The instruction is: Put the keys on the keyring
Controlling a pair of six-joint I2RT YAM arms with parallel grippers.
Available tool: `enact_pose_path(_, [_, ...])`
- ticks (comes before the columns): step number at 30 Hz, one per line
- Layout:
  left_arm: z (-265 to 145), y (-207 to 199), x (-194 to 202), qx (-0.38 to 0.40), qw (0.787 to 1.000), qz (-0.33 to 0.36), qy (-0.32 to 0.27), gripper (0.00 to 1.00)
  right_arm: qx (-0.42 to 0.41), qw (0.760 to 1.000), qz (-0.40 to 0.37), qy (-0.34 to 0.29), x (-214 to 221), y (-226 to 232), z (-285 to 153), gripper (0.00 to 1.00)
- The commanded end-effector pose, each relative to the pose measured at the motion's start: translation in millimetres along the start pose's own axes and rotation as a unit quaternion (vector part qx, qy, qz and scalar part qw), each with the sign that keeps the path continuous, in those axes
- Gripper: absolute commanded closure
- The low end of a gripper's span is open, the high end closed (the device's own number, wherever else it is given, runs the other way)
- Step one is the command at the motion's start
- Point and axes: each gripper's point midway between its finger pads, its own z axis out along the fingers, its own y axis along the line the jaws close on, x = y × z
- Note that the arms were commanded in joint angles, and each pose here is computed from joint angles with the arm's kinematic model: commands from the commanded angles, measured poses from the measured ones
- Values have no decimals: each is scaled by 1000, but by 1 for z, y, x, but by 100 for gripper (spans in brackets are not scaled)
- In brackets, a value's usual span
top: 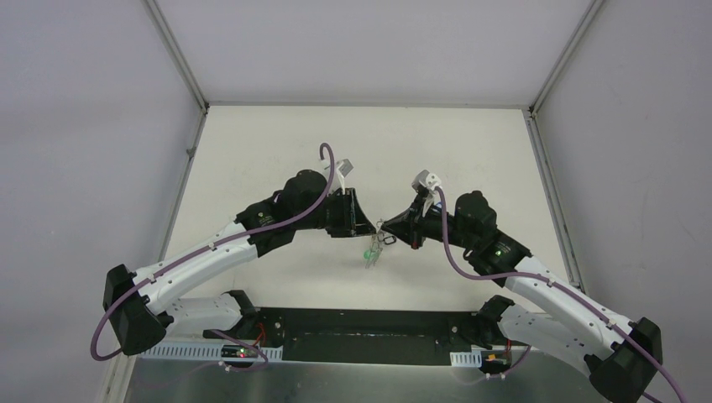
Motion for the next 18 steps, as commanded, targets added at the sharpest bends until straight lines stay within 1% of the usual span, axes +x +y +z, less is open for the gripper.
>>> enact_pose_path(1, [-2,-20,-13,34,999,-9,-28,77,-5,999,-15,-47,-27,5,-2,100])
enact_pose_path(6, [1,-23,-12,41,999,-12,-24,71,-3,999,-15,-47,-27,4,-2,100])
enact_pose_path(9, [3,-24,-10,46,999,-11,-17,73,-1,999,-15,-46,-26,3,-2,100])
enact_pose_path(11, [3,-25,-9,49,999,-11,-14,76,-1,999,-14,-45,-25,3,-2,100])
enact_pose_path(18, [5,-21,-5,46,999,-1,-7,99,2,999,-14,-46,-26,2,-3,100])
